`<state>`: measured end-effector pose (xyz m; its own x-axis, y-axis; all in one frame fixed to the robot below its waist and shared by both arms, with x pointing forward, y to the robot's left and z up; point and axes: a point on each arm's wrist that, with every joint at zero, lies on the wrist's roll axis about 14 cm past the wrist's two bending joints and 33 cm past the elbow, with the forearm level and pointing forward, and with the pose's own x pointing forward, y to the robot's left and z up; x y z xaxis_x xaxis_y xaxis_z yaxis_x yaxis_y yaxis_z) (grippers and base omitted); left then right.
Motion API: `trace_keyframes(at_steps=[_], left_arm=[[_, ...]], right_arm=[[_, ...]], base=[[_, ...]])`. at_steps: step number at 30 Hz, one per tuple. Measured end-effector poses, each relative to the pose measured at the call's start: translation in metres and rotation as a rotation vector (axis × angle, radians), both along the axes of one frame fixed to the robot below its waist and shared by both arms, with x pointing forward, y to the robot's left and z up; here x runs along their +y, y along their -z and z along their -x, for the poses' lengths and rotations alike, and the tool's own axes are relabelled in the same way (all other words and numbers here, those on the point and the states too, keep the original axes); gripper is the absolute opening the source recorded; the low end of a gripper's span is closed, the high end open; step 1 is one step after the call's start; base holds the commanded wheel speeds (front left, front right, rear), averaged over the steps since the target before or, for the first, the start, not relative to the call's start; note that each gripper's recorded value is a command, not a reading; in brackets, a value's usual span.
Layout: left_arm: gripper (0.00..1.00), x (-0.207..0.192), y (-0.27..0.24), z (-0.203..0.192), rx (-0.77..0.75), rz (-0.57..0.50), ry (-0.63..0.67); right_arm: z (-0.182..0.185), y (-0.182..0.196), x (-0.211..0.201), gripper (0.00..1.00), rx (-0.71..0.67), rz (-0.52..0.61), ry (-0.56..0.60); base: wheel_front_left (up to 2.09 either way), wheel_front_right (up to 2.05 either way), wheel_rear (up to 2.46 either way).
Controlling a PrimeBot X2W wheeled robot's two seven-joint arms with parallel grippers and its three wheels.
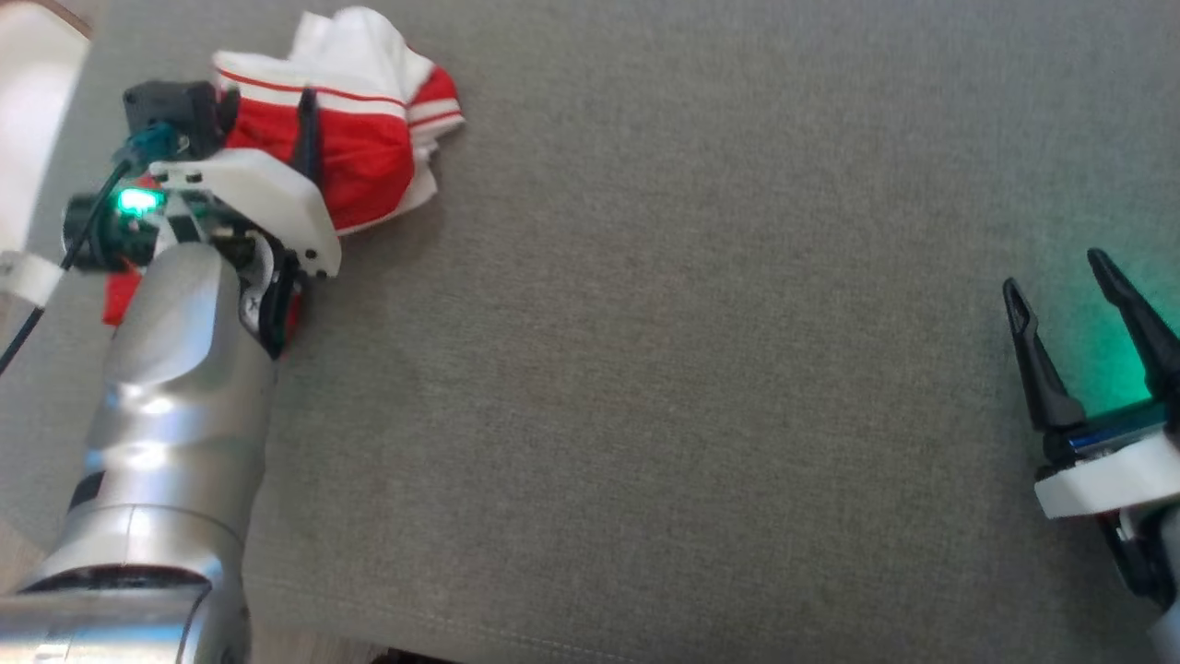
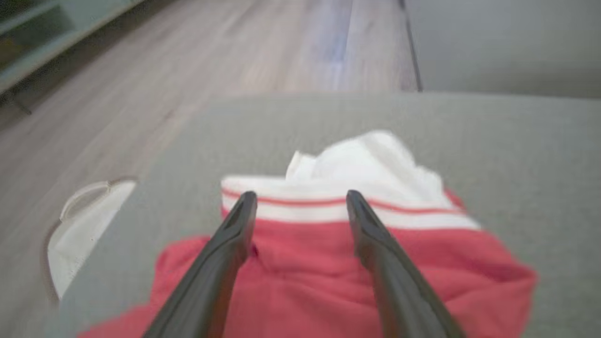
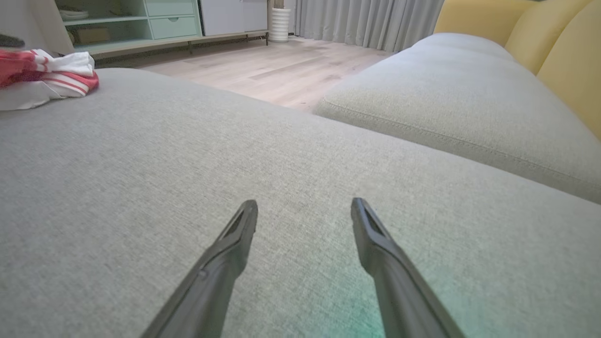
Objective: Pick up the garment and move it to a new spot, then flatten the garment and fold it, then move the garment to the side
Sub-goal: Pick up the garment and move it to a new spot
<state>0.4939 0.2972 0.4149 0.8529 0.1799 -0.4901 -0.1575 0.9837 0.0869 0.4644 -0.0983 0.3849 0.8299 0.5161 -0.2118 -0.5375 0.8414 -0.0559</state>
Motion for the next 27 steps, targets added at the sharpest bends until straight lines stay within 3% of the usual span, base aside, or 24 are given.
trace_keyframes(at_steps=[5, 6, 7, 12, 20, 27], left_arm=[[1.00, -0.002, 0.049, 0.014, 0.181, 0.049, -0.058], [0.75, -0.002, 0.048, 0.010, 0.178, 0.048, -0.056], [0.00, -0.002, 0.044, 0.006, 0.159, 0.043, -0.052], [0.00, 0.000, 0.017, -0.002, 0.018, 0.012, -0.020], [0.00, 0.006, -0.075, -0.015, -0.245, -0.107, 0.080], [0.00, -0.065, -0.183, -0.033, -0.504, -0.163, 0.296]], right_arm=[[-0.001, 0.015, -0.010, 1.00, 0.029, 0.017, 0.011], [-0.002, 0.015, -0.012, 1.00, 0.029, 0.020, 0.015], [-0.002, 0.015, -0.012, 1.00, 0.027, 0.020, 0.017], [-0.004, 0.000, -0.010, 1.00, -0.006, 0.008, 0.024], [0.017, -0.043, 0.006, 1.00, -0.054, -0.091, 0.075], [0.065, -0.076, -0.016, 1.00, -0.098, -0.138, 0.200]], base=[[0.00, 0.00, 0.00], [0.00, 0.00, 0.00], [0.00, 0.00, 0.00], [0.00, 0.00, 0.00], [0.00, 0.00, 0.00], [0.00, 0.00, 0.00]])
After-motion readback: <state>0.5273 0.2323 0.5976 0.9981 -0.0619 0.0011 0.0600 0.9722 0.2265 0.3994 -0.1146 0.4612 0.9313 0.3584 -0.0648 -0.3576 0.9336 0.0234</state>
